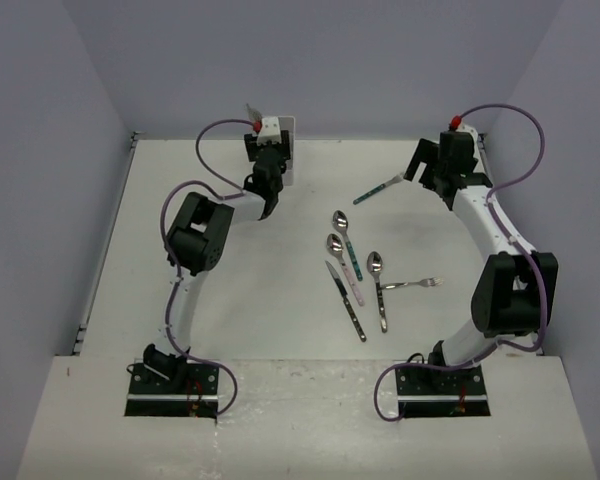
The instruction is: Sort the eating utensils into containers
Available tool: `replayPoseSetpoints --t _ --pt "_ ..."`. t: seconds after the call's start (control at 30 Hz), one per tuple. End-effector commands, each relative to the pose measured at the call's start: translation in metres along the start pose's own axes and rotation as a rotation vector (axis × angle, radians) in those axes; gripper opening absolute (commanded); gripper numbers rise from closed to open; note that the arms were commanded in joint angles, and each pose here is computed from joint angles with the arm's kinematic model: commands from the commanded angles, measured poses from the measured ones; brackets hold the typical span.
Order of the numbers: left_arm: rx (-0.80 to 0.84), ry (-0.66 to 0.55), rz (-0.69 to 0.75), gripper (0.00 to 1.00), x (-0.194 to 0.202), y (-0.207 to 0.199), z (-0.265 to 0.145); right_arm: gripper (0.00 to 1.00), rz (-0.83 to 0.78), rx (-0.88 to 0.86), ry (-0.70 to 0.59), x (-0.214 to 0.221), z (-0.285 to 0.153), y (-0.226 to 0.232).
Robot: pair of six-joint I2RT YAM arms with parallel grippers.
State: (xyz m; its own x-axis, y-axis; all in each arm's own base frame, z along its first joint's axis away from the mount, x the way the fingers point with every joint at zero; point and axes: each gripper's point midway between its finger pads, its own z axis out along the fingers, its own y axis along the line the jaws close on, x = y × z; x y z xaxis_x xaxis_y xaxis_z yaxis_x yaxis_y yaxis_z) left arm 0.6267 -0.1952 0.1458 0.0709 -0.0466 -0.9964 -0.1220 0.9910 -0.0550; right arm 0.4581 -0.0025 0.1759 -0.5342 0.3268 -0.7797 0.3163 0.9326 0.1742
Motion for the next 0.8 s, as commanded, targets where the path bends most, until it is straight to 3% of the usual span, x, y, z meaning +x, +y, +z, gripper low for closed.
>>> replayPoseSetpoints --t 0.0,0.07,0.23,0.37,0.6,0.63,0.67,0.73,0.77 --pt "0.008 -0.151 -0.091 0.81 -0.095 0.0 -0.006 0.99 -0.01 -0.023 -0.057 -0.022 -0.013 0.004" --pt "0.025 -0.139 -0.08 1.0 -0.107 -0.002 -0.013 0.99 -0.001 -0.022 -0.06 -0.02 -0.02 0.002" --pt "0.108 -0.11 -0.035 1.0 -0.14 -0.013 -0.039 0.99 0.04 0.005 -0.04 -0.008 -0.028 -0.005" --pt "0.195 0.013 -0.011 1.0 -0.137 -0.018 -0.064 0.99 0.08 0.025 -0.013 -0.003 -0.024 -0.002" --pt "0.1 0.126 -0.086 1.0 -0.115 0.03 -0.116 0.99 0.145 -0.05 0.106 -0.004 0.011 0.063" --pt "0.084 0.14 -0.11 1.0 -0.112 0.034 -0.119 0.99 0.141 -0.016 0.194 0.018 0.028 0.063" --pt "0.057 0.176 -0.102 1.0 -0.1 0.042 -0.126 0.99 0.189 -0.025 0.177 0.0 0.031 0.074" --pt "0.044 0.187 -0.124 1.0 -0.101 0.048 -0.134 0.99 0.214 0.05 0.271 0.027 0.055 0.073" --pt "0.031 0.189 -0.126 1.0 -0.1 0.054 -0.139 0.99 0.234 0.042 0.252 0.013 0.06 0.081"
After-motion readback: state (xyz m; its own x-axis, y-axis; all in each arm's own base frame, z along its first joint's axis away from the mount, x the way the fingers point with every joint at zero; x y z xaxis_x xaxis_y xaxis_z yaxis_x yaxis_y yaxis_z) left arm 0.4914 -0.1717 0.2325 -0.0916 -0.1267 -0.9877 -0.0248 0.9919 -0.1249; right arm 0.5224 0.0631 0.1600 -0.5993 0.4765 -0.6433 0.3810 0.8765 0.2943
